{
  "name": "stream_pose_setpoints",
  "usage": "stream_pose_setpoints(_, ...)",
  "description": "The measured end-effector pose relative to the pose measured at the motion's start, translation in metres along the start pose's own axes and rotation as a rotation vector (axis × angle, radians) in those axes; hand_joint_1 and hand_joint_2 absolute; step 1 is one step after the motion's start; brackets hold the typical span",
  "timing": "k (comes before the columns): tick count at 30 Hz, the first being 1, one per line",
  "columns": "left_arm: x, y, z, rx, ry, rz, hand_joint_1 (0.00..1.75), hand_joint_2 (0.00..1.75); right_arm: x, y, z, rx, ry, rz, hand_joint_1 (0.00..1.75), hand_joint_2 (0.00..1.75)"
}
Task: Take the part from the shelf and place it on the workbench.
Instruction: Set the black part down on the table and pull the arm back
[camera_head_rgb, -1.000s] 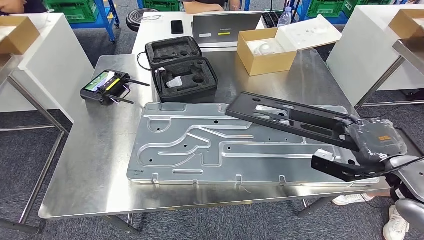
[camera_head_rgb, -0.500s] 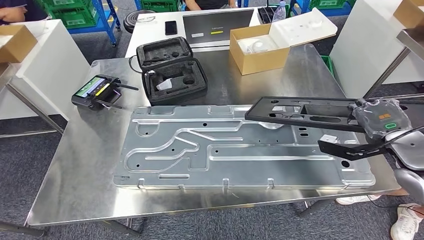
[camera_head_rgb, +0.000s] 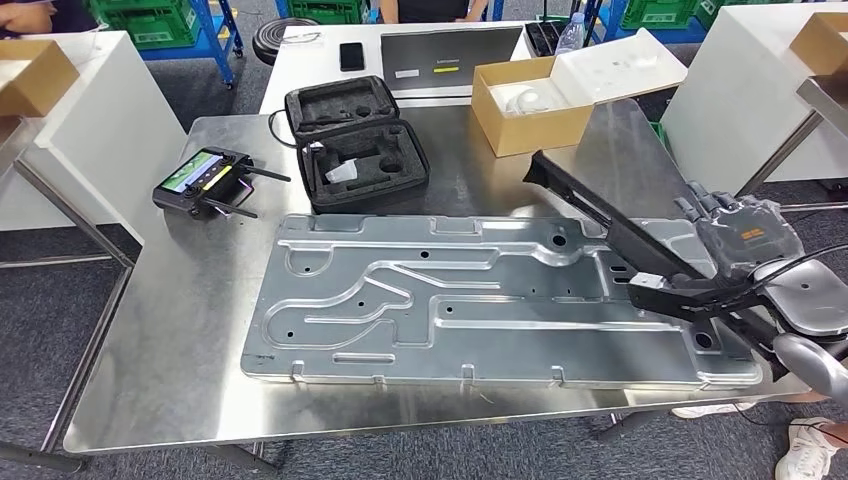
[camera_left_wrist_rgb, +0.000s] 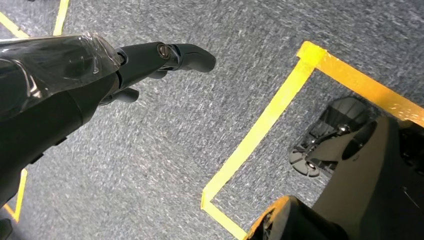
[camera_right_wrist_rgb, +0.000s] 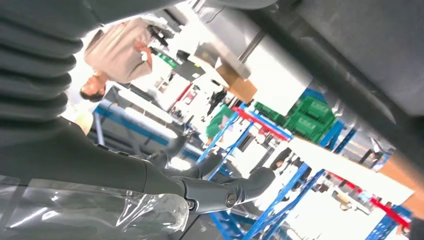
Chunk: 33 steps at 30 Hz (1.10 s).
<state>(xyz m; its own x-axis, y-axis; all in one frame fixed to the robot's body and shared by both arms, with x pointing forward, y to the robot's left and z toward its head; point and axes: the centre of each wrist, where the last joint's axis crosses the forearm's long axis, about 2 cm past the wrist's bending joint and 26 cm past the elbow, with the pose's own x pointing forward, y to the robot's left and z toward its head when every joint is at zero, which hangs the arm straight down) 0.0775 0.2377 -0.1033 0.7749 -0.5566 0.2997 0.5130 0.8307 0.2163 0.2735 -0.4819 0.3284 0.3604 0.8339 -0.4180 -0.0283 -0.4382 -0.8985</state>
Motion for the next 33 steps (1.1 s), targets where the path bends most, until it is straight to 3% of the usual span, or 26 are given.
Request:
stream_pose_setpoints(20,0.001,-0.012,0.003,-0.03,0.009,0.02,0.0,0.0,0.005,0.007,0.002,-0.001,0.002,-0.056,0.0,0.0)
stream_pose_setpoints(33,-0.001,-0.015,0.004,-0.042,0.007,0.034,0.0,0.0,-0.009,0.024,0.013,0.037,0.075,-0.089,0.0,0.0)
